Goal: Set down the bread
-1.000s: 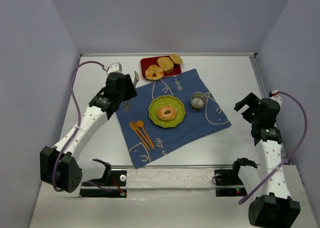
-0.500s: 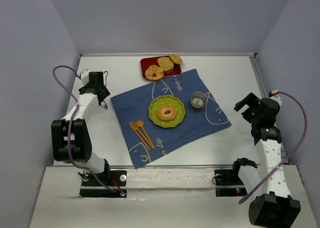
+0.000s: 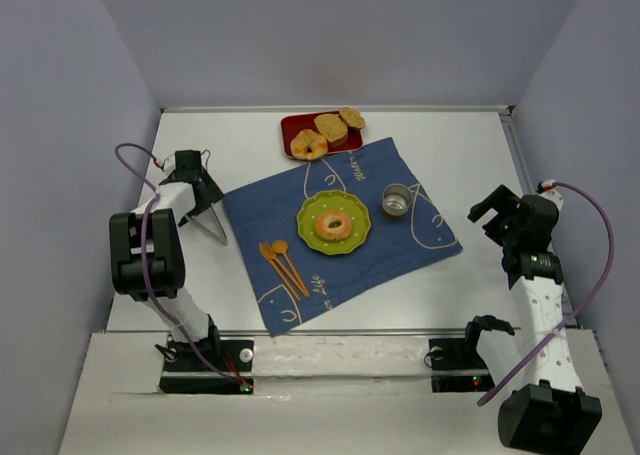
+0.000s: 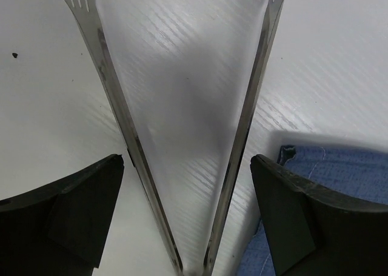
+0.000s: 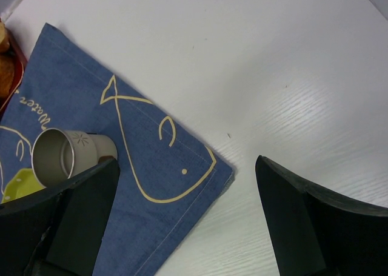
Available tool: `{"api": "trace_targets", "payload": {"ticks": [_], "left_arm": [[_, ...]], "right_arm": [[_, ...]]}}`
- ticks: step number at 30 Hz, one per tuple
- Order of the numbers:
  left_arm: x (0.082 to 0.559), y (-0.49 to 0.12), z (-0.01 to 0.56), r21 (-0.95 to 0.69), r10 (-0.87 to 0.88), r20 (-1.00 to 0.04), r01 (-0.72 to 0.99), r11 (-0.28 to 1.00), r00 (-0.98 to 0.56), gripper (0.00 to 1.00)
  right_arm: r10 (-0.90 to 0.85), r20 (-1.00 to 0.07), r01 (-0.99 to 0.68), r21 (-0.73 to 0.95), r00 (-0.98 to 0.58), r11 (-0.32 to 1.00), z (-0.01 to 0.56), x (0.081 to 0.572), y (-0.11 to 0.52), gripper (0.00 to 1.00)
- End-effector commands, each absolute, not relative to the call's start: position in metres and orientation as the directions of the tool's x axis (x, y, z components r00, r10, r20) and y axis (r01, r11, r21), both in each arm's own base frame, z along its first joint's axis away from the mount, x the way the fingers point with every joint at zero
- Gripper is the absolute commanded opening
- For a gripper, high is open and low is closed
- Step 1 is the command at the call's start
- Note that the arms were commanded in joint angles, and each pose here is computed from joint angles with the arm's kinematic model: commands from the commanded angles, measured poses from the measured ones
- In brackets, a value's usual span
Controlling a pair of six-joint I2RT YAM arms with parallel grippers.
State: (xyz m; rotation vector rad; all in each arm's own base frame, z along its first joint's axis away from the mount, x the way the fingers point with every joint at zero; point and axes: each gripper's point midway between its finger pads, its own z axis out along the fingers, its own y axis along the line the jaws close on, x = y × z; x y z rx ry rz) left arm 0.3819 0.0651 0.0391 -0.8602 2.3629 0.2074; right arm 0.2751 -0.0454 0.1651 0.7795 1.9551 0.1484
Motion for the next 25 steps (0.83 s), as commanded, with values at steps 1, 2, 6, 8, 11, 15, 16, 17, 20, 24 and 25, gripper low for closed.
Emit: {"api": "trace_targets", "payload": {"ticks": [1, 2, 6, 8, 11, 15, 16, 17, 20, 24, 25], "left_arm": [[0.383, 0.067, 0.074, -0.116, -0.546, -0.634, -0.631, 0.767, -0.547, 0.99], [0.382, 0.066, 0.094, -0.153, -0.548, -0.665, -0.625, 0.765, -0.508, 0.99], [0.371, 0.051, 0.164, -0.354, -0.598, -0.730, -0.565, 0.745, -0.331, 0.99], [0.356, 0.047, 0.210, -0.455, -0.610, -0.768, -0.503, 0.735, -0.197, 0.99], [0.328, 0.040, 0.253, -0.567, -0.637, -0.769, -0.412, 0.713, -0.044, 0.99], [0.303, 0.043, 0.272, -0.625, -0.653, -0.754, -0.383, 0.680, 0.072, 0.99], [0.300, 0.045, 0.272, -0.629, -0.655, -0.751, -0.388, 0.673, 0.083, 0.99], [0.298, 0.046, 0.272, -0.633, -0.657, -0.748, -0.391, 0.668, 0.089, 0.99], [0.296, 0.051, 0.269, -0.625, -0.659, -0.747, -0.435, 0.648, 0.090, 0.99], [0.296, 0.054, 0.263, -0.612, -0.660, -0.747, -0.467, 0.638, 0.077, 0.99], [0.296, 0.053, 0.262, -0.614, -0.663, -0.745, -0.467, 0.637, 0.075, 0.99]], "right_arm": [[0.571, -0.778, 0.457, 0.421, -0.263, 0.784, 0.178, 0.278, -0.050, 1.00], [0.571, -0.780, 0.461, 0.421, -0.255, 0.781, 0.180, 0.278, -0.051, 1.00], [0.573, -0.787, 0.472, 0.425, -0.228, 0.772, 0.185, 0.276, -0.055, 1.00], [0.583, -0.785, 0.491, 0.432, -0.209, 0.757, 0.185, 0.275, -0.057, 1.00], [0.591, -0.785, 0.510, 0.437, -0.186, 0.741, 0.188, 0.274, -0.061, 1.00], [0.593, -0.792, 0.534, 0.442, -0.145, 0.721, 0.193, 0.270, -0.067, 1.00], [0.594, -0.793, 0.541, 0.445, -0.133, 0.714, 0.194, 0.269, -0.069, 1.00], [0.593, -0.796, 0.541, 0.447, -0.122, 0.712, 0.196, 0.267, -0.069, 1.00], [0.587, -0.804, 0.546, 0.451, -0.096, 0.706, 0.201, 0.263, -0.072, 1.00], [0.584, -0.808, 0.539, 0.457, -0.082, 0.708, 0.203, 0.260, -0.071, 1.00], [0.585, -0.807, 0.539, 0.458, -0.081, 0.707, 0.204, 0.261, -0.071, 1.00]]}}
